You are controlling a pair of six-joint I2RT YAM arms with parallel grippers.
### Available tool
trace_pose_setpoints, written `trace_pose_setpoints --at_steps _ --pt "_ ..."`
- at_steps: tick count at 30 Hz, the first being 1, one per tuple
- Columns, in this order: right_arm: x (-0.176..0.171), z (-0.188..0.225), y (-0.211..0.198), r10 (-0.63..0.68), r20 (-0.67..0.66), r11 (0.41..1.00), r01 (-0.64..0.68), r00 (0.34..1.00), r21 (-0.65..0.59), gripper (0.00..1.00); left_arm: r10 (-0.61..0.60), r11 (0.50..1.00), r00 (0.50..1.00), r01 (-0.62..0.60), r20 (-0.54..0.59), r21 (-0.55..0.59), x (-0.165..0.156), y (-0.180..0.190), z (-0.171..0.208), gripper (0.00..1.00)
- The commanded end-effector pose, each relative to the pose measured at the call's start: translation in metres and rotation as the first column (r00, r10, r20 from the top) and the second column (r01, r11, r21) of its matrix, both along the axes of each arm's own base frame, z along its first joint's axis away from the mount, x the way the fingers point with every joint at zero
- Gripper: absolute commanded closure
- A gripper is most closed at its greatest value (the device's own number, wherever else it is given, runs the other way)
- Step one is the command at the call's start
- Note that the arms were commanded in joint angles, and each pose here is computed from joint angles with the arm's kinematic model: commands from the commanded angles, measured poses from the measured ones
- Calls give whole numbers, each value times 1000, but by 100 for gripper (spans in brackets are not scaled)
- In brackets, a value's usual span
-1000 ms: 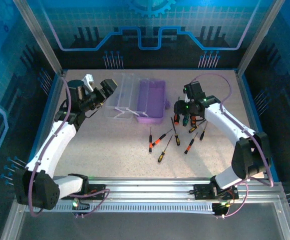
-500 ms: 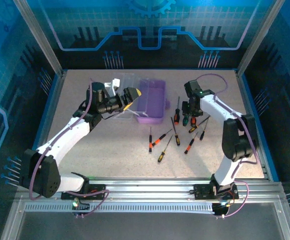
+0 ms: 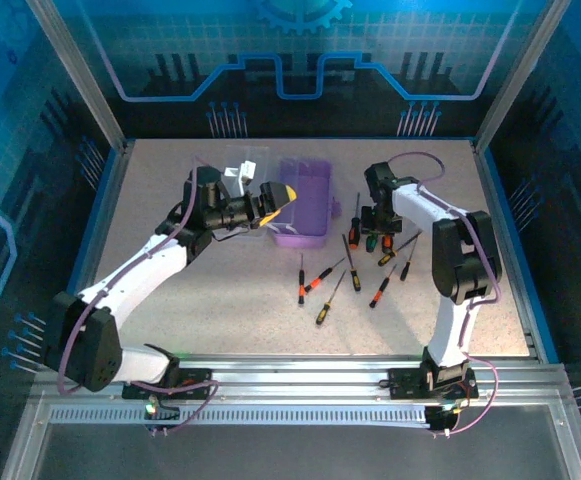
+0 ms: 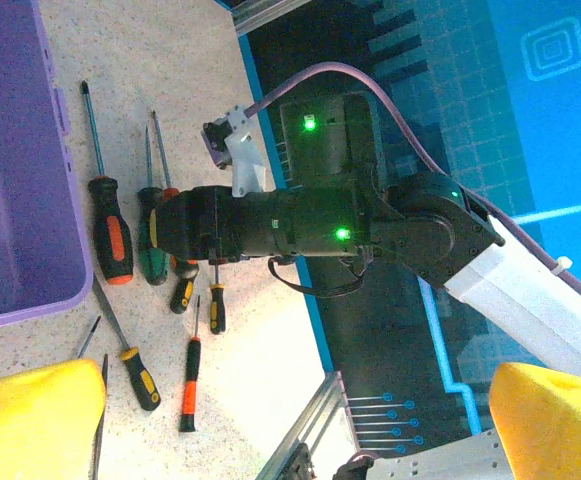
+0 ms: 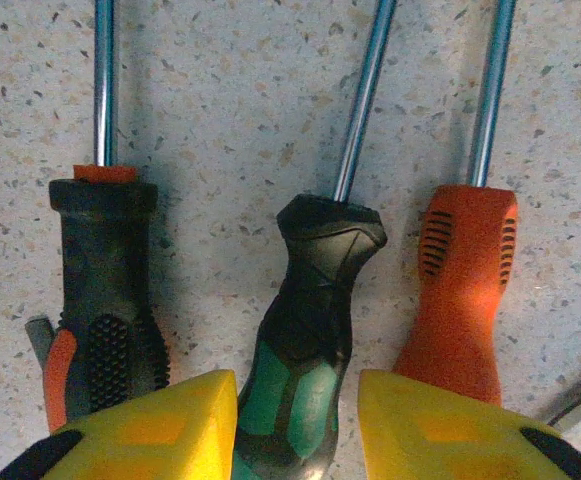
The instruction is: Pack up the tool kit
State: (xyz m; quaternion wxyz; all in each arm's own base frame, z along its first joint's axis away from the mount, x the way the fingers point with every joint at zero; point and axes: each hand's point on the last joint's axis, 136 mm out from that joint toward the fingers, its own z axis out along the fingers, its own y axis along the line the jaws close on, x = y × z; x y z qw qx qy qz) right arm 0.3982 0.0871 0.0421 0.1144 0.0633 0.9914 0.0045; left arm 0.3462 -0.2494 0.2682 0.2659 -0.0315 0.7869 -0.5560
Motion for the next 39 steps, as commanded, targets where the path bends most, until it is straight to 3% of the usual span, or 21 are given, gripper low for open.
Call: trace_pose_setpoints --at_steps 1,30,39 --pt "-2 -10 -2 -29 -37 999 30 999 23 62 -39 999 999 39 17 -24 -2 -6 4 1" --pt "-3 -36 13 5 -107 1000 -5 994 0 63 -52 999 999 52 10 -6 -5 -8 0 1" --pt "2 -20 17 18 -53 1000 -17 998 15 73 -53 999 999 53 8 10 -6 -8 -1 1"
